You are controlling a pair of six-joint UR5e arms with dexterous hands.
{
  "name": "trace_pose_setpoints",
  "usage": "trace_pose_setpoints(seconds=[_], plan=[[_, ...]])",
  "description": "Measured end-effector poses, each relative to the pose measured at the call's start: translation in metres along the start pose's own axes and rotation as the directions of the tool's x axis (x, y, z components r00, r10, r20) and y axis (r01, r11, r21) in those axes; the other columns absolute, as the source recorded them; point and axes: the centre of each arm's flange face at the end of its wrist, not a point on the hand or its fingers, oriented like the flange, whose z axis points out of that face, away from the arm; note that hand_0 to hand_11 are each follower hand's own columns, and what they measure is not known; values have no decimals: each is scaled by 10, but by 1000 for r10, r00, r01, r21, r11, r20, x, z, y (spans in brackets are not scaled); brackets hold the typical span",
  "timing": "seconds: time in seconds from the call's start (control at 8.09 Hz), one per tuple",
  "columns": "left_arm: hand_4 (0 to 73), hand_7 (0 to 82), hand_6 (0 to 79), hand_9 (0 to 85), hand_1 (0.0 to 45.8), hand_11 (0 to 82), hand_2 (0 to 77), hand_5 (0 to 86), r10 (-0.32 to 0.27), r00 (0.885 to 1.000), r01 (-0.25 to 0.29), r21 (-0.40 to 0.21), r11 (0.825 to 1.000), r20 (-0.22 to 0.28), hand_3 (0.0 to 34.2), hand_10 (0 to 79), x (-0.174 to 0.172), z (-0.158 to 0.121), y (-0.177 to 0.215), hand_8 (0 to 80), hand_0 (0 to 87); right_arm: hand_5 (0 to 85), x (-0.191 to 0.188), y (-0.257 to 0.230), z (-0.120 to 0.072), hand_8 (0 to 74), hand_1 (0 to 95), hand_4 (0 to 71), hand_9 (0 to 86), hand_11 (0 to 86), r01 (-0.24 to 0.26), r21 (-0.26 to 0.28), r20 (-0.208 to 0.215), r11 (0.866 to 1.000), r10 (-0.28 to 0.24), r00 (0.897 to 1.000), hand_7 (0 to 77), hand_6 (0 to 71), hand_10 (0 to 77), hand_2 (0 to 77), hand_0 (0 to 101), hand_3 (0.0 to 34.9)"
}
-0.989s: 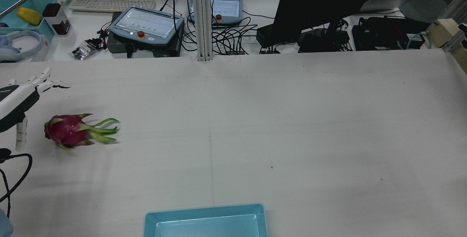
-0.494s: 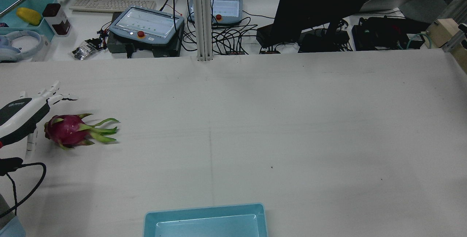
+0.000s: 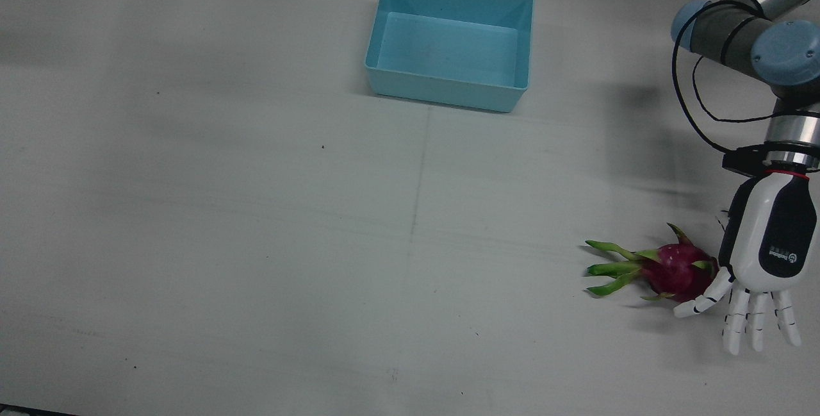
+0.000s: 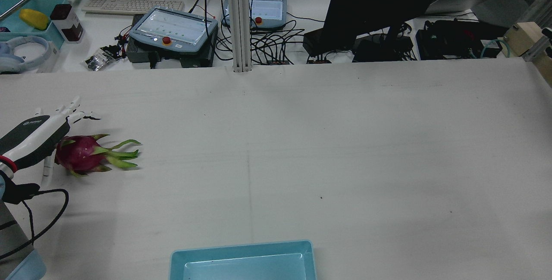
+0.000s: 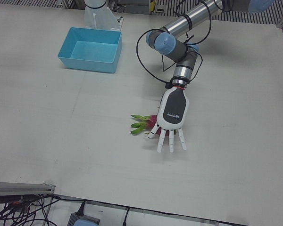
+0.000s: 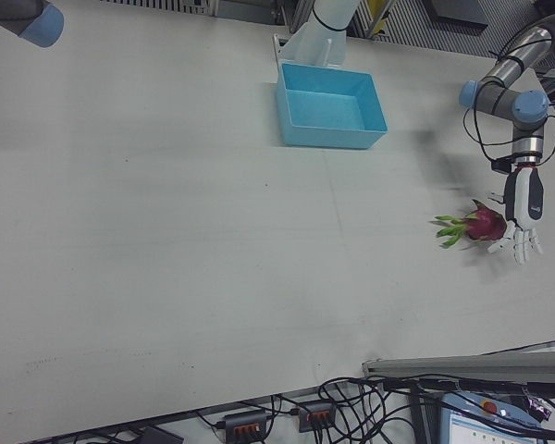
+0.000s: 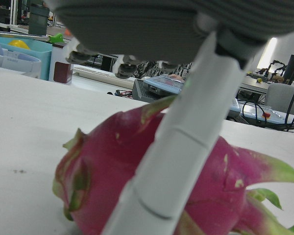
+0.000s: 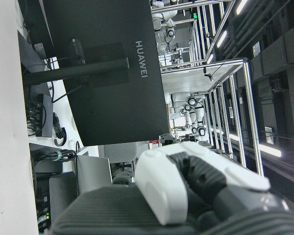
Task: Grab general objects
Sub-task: 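Close the left hand's fingers around the dragon fruit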
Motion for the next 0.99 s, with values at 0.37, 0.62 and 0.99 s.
trace_pose_setpoints(seconds=[0.37, 0.62, 0.99], plan=[[0, 22, 0, 5, 5, 11, 5, 251, 7, 1000, -7, 2, 1000, 13, 302, 11, 0, 13, 8, 87, 803, 0, 0, 0, 0, 0, 949, 0, 5, 0, 0, 0, 0, 1000, 0, 1000, 0, 0, 0, 774, 0, 0], [0, 22, 0, 5, 5, 11, 5, 251, 10, 1000, -10, 5, 1000, 19, 300, 11, -6, 14, 6, 87, 802, 0, 0, 0, 0, 0, 949, 0, 5, 5, 0, 0, 0, 1000, 0, 1000, 0, 0, 0, 774, 0, 0], [0, 22, 0, 5, 5, 11, 5, 251, 14, 1000, -15, 5, 1000, 26, 301, 11, -12, 14, 6, 82, 802, 0, 0, 0, 0, 0, 949, 0, 5, 5, 0, 0, 0, 1000, 0, 1000, 0, 0, 0, 774, 0, 0]])
